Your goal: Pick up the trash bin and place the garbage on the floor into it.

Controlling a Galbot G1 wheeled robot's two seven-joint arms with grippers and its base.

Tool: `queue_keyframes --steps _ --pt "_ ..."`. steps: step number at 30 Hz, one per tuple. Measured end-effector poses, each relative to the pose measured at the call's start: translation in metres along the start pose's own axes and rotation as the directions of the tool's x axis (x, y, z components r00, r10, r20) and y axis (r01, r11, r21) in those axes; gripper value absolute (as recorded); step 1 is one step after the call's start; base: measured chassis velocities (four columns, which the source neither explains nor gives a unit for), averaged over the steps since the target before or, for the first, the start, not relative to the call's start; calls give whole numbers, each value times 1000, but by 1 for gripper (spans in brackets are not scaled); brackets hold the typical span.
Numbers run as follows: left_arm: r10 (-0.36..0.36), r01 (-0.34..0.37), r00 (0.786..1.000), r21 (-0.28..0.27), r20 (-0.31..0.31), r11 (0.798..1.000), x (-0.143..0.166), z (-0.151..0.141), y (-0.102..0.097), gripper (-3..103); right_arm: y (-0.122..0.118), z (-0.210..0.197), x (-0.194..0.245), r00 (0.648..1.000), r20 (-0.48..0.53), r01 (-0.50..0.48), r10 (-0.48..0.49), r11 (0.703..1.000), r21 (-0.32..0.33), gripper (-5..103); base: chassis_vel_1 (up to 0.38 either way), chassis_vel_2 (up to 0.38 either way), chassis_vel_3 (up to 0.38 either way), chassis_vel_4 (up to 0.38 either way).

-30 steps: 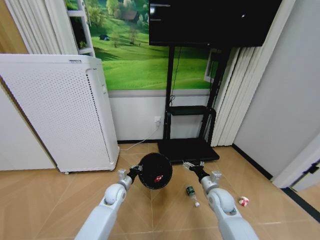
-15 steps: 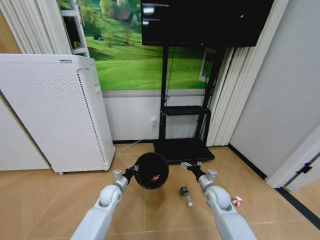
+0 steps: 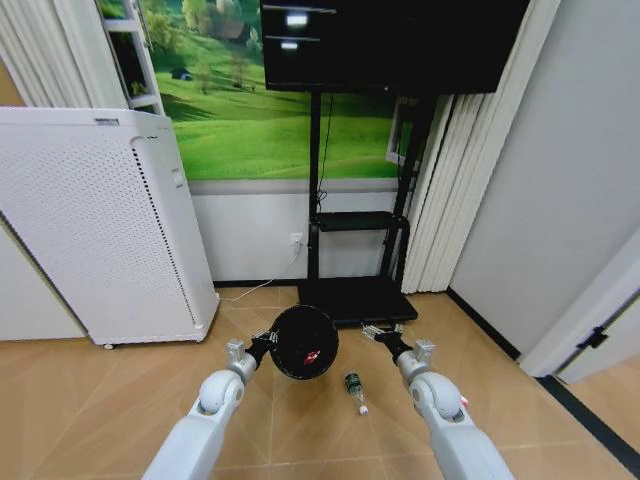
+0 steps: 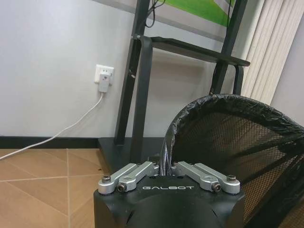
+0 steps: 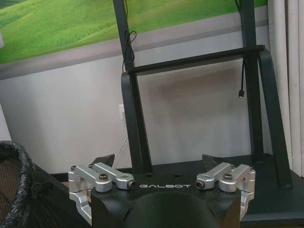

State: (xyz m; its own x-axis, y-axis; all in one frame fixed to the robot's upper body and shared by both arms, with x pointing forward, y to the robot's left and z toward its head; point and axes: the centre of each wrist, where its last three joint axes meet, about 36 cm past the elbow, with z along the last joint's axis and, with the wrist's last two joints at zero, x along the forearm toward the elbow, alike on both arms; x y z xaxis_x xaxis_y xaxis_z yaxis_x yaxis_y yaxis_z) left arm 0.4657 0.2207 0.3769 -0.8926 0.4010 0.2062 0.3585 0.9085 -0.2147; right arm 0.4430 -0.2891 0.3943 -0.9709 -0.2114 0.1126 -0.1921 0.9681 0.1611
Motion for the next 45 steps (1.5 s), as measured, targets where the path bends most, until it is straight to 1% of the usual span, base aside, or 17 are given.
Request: queue_keyframes --steps 8,13,15,16,18,19,21,22,25,27,28,31,32,33,34,36,45 --pt "1 -1 1000 9 6 1000 1 0 -3 4 0 8 0 1000 9 1 -1 1000 4 100 -96 -93 108 93" --pt "-15 15 999 6 29 1000 11 -7 0 4 -4 26 -3 998 -35 -50 49 999 -14 100 -13 -22 7 16" --pt "-43 44 997 -6 61 999 27 -17 7 4 -11 40 -7 992 -71 -104 102 994 -31 100 0 0 0 0" --pt "-43 44 997 -6 61 999 27 -17 7 4 -11 40 -7 992 -71 -104 102 994 -31 100 0 0 0 0" --pt "-66 66 994 -4 87 998 40 -25 15 4 -16 50 -8 987 -101 -130 126 991 -31 100 0 0 0 0" --pt "-88 89 991 1 103 996 49 -30 23 4 -18 60 -8 983 -130 -137 133 990 -26 100 0 0 0 0" --pt "-97 98 989 2 110 995 54 -32 27 4 -19 65 -8 980 -146 -137 133 990 -21 100 0 0 0 0" --pt "-114 115 986 1 126 993 63 -39 36 4 -20 82 -6 974 -189 -126 123 992 -1 100 0 0 0 0" --pt "-121 122 984 -2 134 992 67 -43 40 4 -19 91 -4 971 -213 -112 111 994 5 100 0 0 0 0" --pt "-128 131 980 -11 150 991 74 -53 48 4 -13 116 -2 959 -276 -69 67 998 4 100 0 0 0 0" --pt "-128 131 980 -11 150 991 74 -53 48 4 -13 116 -2 959 -276 -69 67 998 4 100 0 0 0 0" --pt "-117 123 978 -23 175 992 77 -70 49 4 -4 152 -11 930 -368 29 -16 999 30 100 0 0 0 0" --pt "-117 123 978 -23 175 992 77 -70 49 4 -4 152 -11 930 -368 29 -16 999 30 100 0 0 0 0" --pt "-113 120 977 -26 181 992 78 -74 48 4 -2 164 -15 917 -399 50 -27 998 48 100 0 0 0 0" --pt "-113 120 977 -26 181 992 78 -74 48 4 -2 164 -15 917 -399 50 -27 998 48 100 0 0 0 0" --pt "-106 114 976 -29 190 993 79 -79 47 4 1 183 -25 892 -451 77 -36 994 73 100 0 0 0 0" --pt "-101 109 974 -30 201 994 79 -83 45 4 6 205 -37 861 -507 93 -27 990 105 100 0 0 0 0"
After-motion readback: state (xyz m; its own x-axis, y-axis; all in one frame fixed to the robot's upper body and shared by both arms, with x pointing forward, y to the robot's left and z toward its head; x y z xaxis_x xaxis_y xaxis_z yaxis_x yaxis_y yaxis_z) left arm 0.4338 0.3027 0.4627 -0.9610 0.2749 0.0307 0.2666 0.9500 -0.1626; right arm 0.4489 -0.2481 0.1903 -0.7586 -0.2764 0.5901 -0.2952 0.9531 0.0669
